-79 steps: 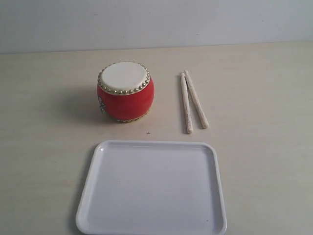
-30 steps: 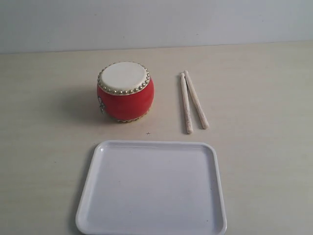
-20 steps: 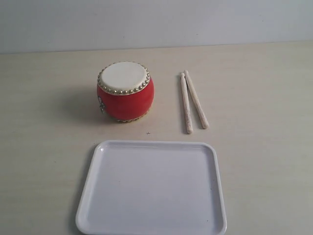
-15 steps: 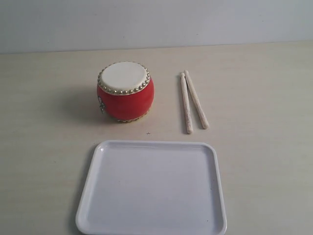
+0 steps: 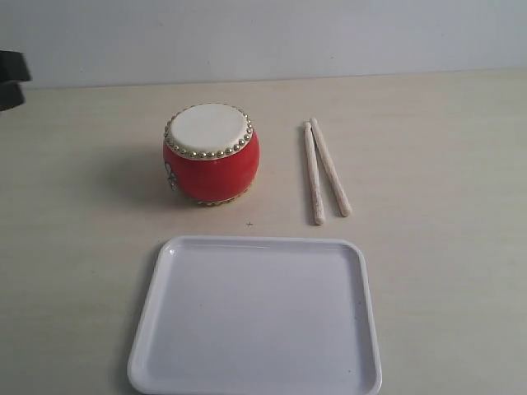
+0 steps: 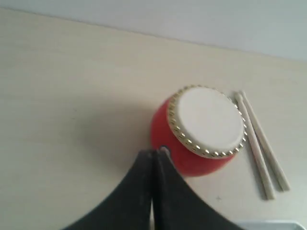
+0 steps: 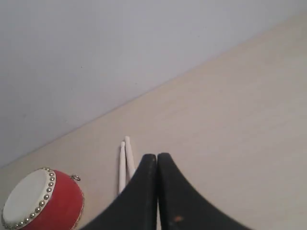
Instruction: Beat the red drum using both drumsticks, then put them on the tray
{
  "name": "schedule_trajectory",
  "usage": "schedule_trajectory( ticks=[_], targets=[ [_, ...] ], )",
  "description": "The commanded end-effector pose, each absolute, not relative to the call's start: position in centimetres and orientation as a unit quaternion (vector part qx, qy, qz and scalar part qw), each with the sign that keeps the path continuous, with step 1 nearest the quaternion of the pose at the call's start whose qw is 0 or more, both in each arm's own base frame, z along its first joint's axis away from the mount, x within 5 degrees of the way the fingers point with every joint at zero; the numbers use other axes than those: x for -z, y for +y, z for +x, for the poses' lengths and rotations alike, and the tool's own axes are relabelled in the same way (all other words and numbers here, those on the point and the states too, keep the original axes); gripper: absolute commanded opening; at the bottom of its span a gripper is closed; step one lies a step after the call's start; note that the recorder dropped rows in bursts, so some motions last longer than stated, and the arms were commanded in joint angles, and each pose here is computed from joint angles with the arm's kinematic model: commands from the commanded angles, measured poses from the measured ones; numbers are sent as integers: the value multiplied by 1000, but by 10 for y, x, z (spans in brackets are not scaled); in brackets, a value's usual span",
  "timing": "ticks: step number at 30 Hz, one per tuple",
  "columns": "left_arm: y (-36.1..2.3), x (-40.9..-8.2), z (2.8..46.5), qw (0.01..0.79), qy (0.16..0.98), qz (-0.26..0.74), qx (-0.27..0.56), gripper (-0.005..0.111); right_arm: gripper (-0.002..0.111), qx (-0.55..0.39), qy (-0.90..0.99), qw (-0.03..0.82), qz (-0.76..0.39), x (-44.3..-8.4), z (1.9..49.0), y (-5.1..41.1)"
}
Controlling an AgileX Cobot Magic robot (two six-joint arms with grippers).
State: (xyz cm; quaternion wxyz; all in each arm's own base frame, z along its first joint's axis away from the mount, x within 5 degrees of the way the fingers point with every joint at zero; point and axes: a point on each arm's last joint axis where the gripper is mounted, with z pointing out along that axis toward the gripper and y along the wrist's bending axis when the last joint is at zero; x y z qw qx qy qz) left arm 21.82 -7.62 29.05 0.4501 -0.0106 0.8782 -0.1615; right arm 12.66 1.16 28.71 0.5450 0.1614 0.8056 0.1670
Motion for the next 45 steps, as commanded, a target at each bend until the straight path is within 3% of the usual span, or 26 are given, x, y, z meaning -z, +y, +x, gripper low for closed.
schedule_trajectory(
  ticks=[1,4,6,8,13,21,28,36,41,45],
  targets=[
    [-128,-297,237,396,899,74,171,11,0,-161,854,465,169,-277,145,16],
    [-169,-308,257,376,901,112,183,23,0,-131,887,421,136,-263,154,17],
    [-196,-311,272,360,905,132,184,24,0,-124,892,416,124,-261,156,17],
    [-225,-304,285,332,913,150,184,25,0,-124,894,413,124,-260,157,17],
    [-277,-272,306,249,937,162,182,47,0,-124,893,415,124,-260,157,17],
    [-313,-240,324,162,956,141,202,48,0,-124,892,418,124,-261,157,17],
    [-337,-234,341,133,961,147,191,48,0,-124,890,421,124,-261,158,17],
    [-336,-214,356,94,976,180,84,48,0,-124,889,423,124,-262,158,17],
    [-343,-211,364,138,961,215,104,48,0,-124,889,423,124,-262,158,17],
    [-353,-213,364,142,962,170,162,48,0,-124,889,423,124,-262,158,17]
  ],
)
